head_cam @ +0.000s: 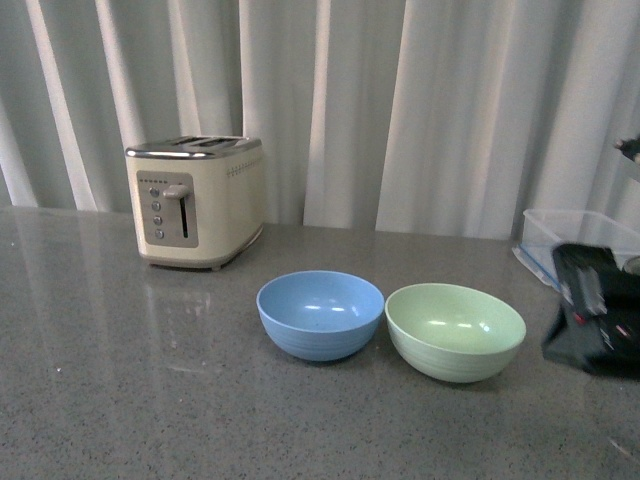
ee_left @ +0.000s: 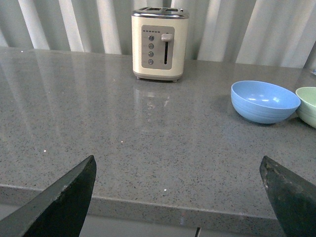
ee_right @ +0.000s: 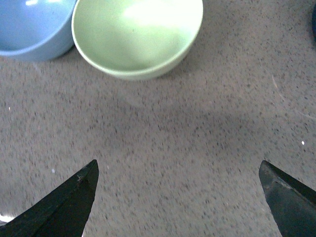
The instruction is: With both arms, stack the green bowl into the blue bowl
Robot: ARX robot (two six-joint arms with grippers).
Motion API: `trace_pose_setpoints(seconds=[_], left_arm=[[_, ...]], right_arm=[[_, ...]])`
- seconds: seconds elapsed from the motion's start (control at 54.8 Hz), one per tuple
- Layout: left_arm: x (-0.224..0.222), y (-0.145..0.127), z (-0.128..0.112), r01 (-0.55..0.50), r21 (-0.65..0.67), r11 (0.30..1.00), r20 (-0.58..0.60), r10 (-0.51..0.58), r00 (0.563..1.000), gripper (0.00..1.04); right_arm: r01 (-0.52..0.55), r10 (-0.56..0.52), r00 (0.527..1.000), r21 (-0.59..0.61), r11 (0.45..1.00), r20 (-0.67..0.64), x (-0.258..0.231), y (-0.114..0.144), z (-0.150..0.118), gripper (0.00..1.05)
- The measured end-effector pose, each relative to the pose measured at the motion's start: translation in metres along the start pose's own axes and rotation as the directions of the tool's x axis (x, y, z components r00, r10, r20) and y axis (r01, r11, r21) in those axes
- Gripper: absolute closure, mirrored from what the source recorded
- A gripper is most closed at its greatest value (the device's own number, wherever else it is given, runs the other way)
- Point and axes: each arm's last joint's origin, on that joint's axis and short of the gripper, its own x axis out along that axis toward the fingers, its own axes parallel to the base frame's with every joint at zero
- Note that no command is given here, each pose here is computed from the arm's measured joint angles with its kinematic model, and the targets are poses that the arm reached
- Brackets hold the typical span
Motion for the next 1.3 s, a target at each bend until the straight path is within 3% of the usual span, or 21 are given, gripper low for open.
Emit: trace_pose_setpoints(seconds=[0.237, 0.529, 1.296], left_arm=[[0.000, 0.000, 0.000, 0.000, 0.000, 1.000, 0.000, 0.000, 1.000, 0.07], [0.000, 0.000, 0.000, 0.000, 0.000, 1.000, 0.000, 0.000, 1.000, 0.07], [0.000, 0.000, 0.000, 0.000, 0.000, 1.000, 0.000, 0.000, 1.000, 0.07]], right_arm=[[-0.010, 0.012, 1.000, 0.084, 0.996, -0.023, 0.045, 0.008, 0.039, 0.10], [0.015, -0.009, 0.999, 0.120, 0.993, -0.047, 0.089, -0.004, 0.061, 0.10], [0.020, -0.010, 0.995, 0.095, 0.995, -0.096, 0.142, -0.018, 0.075, 0.10]])
